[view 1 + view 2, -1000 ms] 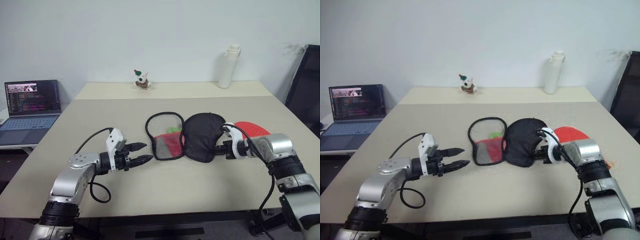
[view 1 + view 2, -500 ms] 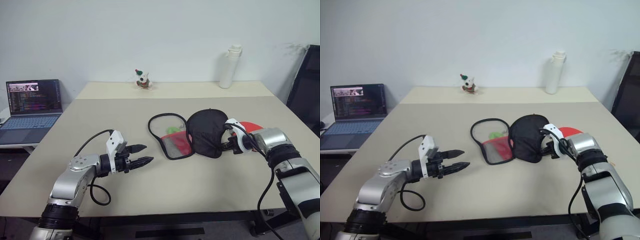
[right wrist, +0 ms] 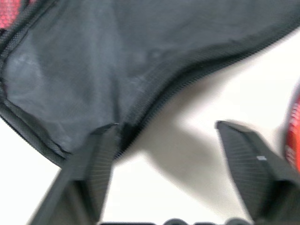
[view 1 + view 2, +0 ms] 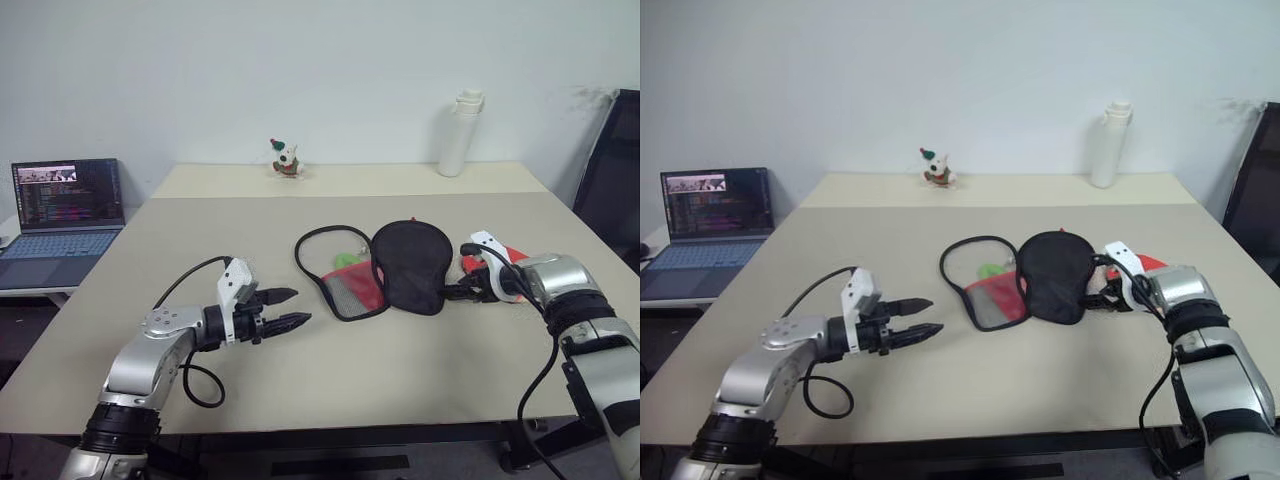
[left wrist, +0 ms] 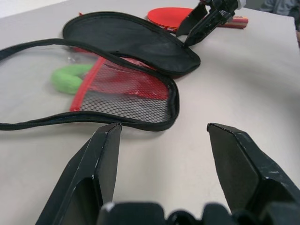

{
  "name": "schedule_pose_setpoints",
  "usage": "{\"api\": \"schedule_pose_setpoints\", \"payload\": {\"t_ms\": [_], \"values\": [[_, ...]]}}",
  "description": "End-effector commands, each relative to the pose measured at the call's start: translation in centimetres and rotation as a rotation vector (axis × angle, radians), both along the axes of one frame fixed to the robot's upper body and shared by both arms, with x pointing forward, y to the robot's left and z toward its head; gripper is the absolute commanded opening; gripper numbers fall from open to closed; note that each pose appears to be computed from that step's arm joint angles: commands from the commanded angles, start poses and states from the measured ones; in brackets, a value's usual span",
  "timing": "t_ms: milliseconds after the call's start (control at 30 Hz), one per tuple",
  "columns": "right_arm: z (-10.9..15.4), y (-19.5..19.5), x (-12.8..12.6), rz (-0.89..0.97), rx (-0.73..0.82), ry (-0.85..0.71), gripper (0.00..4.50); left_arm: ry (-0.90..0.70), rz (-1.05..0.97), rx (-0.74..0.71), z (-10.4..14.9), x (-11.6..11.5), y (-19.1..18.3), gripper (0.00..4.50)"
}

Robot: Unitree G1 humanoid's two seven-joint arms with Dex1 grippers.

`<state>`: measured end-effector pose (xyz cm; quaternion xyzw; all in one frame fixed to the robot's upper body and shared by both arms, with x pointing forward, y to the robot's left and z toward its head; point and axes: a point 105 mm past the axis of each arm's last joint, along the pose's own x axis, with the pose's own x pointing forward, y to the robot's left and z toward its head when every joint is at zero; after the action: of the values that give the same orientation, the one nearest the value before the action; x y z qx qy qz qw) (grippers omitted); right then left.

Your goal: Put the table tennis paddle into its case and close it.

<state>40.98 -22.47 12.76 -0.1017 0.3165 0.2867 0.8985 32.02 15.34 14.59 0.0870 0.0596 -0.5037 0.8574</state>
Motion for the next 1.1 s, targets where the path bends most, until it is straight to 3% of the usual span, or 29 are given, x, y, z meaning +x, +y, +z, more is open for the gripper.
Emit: {"api": "schedule_pose_setpoints", "payload": {"t_ms": [33,233,400,633,833,1100], "values": [[4.8,-0.5,-0.8,0.083,-0.019,-0.247,4.45,-0.077,-0.056,-0.008,1.9,-0.5,-1.0,3.19],[5.2,-5.7,-2.8,-0.107,-0.038,-0.325,4.45,-0.121,-0.123,-0.006,3.3,-0.7,-3.2,3.19],[3.4,-10.1,-4.7,-0.225,-0.057,-0.258,4.45,-0.132,-0.187,-0.005,3.7,-0.9,-4.8,3.19],[2.1,-14.4,-4.8,-0.354,-0.096,-0.177,4.45,-0.128,-0.292,-0.013,4.0,-0.7,-6.5,3.19],[1.4,-14.7,-3.4,-0.361,-0.164,-0.154,4.45,-0.161,-0.387,0.015,4.3,-0.5,-7.3,3.19],[-1.3,-14.6,-3.4,-0.346,-0.253,-0.064,4.45,-0.17,-0.396,0.022,3.9,-0.2,-7.4,3.19]]}}
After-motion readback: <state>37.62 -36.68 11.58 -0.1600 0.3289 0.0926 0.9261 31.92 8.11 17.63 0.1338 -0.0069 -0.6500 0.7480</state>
